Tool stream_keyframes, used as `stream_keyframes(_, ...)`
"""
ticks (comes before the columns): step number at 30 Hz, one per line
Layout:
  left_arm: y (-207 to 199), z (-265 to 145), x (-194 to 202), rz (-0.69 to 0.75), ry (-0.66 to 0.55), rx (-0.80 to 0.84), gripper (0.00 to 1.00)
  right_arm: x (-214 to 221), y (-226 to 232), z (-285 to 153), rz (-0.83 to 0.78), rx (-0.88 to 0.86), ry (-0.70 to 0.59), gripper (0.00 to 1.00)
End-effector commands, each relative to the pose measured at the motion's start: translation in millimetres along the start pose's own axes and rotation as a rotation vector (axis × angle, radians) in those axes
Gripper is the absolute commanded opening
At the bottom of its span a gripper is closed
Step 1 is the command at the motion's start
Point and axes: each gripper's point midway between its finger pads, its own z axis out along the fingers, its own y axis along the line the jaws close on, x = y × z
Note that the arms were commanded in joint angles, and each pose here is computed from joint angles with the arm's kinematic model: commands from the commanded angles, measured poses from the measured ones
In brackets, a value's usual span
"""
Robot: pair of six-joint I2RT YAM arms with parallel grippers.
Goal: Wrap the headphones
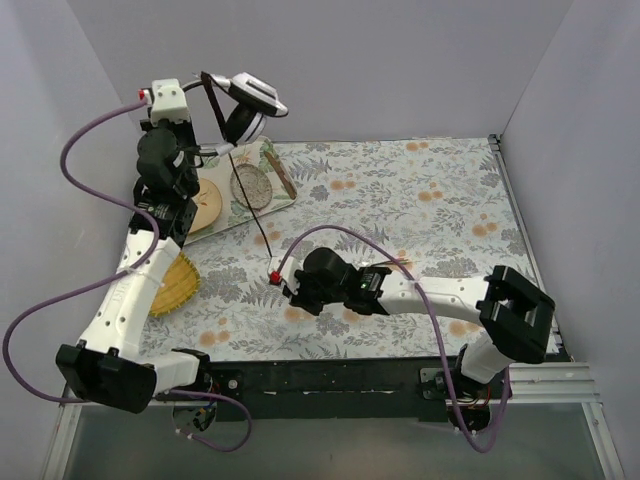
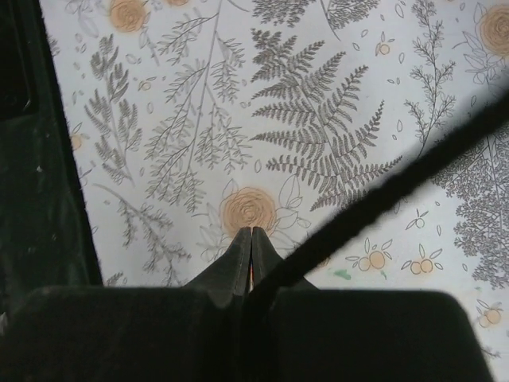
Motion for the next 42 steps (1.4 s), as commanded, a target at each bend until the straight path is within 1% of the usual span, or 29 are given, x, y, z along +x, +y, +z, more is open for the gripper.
stream_keyframes(1,37,8,-27,0.180,-0.229,-0.178,0.00,-54,17,-44,-0.137,0.050,-0.021,0.01)
stream_keyframes(2,33,11,-16,0.216,-0.219,-0.165,0.00,-67,13,-56,-0.145,0.090,-0.027,0.01)
stream_keyframes(3,28,15,6,0.269,-0.177,-0.145,0.00,-80,14,-66,-0.151,0.103,-0.052,0.01)
stream_keyframes(4,26,16,17,0.309,-0.157,-0.134,0.00,-97,14,-84,-0.154,0.123,-0.099,0.01)
stream_keyframes(5,21,17,28,0.343,-0.142,-0.101,0.00,-105,7,-96,-0.153,0.164,-0.107,0.01)
stream_keyframes(6,20,16,46,0.383,-0.113,-0.087,0.00,-127,3,-112,-0.151,0.194,-0.159,0.01)
stream_keyframes(10,6,10,83,0.483,-0.050,0.004,0.00,-179,-8,-172,-0.179,0.292,-0.302,0.01)
stream_keyframes(12,-11,0,100,0.540,-0.028,0.107,0.00,-191,-27,-194,-0.203,0.409,-0.314,0.01)
stream_keyframes(13,-20,-8,105,0.552,-0.016,0.165,0.00,-206,-35,-210,-0.210,0.460,-0.345,0.01)
stream_keyframes(14,-36,-20,134,0.609,0.090,0.282,0.00,-209,-47,-219,-0.210,0.525,-0.338,0.01)
stream_keyframes(15,-55,-31,146,0.602,0.128,0.398,0.00,-216,-59,-230,-0.225,0.574,-0.336,0.01)
stream_keyframes(16,-64,-41,149,0.595,0.164,0.456,0.00,-226,-68,-237,-0.227,0.609,-0.323,0.01)
stream_keyframes(17,-77,-60,167,0.606,0.236,0.541,0.00,-231,-78,-244,-0.231,0.650,-0.314,0.01)
stream_keyframes(18,-87,-71,172,0.597,0.253,0.593,0.00,-232,-96,-249,-0.227,0.696,-0.297,0.01)
stream_keyframes(19,-92,-81,174,0.598,0.263,0.627,0.00,-230,-109,-245,-0.242,0.713,-0.263,0.01)
stream_keyframes(20,-99,-98,176,0.607,0.279,0.683,0.00,-243,-115,-254,-0.245,0.710,-0.292,0.01)
stream_keyframes(21,-102,-107,177,0.607,0.287,0.715,0.00,-241,-136,-261,-0.229,0.744,-0.276,0.01)
stream_keyframes(22,-110,-118,175,0.580,0.289,0.773,0.00,-238,-148,-256,-0.236,0.753,-0.245,0.01)
stream_keyframes(24,-109,-132,168,0.556,0.307,0.829,0.00,-238,-174,-267,-0.234,0.806,-0.223,0.01)
stream_keyframes(25,-111,-138,165,0.551,0.297,0.861,0.00,-233,-186,-261,-0.232,0.819,-0.190,0.01)
stream_keyframes(30,-97,-144,157,0.608,0.256,0.851,0.00,-210,-236,-267,-0.204,0.874,-0.101,0.01)
stream_keyframes(32,-94,-145,156,0.631,0.248,0.852,0.00,-208,-242,-264,-0.205,0.847,-0.107,0.01)
stream_keyframes(34,-91,-146,154,0.647,0.235,0.848,0.00,-204,-253,-264,-0.211,0.853,-0.084,0.01)
stream_keyframes(36,-76,-125,148,0.708,0.198,0.707,0.00,-198,-252,-258,-0.183,0.817,-0.056,0.01)
stream_keyframes(37,-69,-118,157,0.745,0.204,0.655,0.00,-203,-249,-259,-0.178,0.799,-0.073,0.01)
stream_keyframes(38,-64,-105,143,0.757,0.141,0.569,0.00,-205,-240,-251,-0.180,0.738,-0.094,0.01)
stream_keyframes(39,-51,-98,141,0.836,0.121,0.496,0.00,-206,-234,-251,-0.166,0.712,-0.110,0.01)
stream_keyframes(40,-48,-90,133,0.844,0.061,0.429,0.00,-198,-230,-246,-0.151,0.691,-0.095,0.01)
stream_keyframes(42,-34,-81,123,0.917,0.019,0.318,0.00,-194,-223,-247,-0.136,0.671,-0.094,0.01)
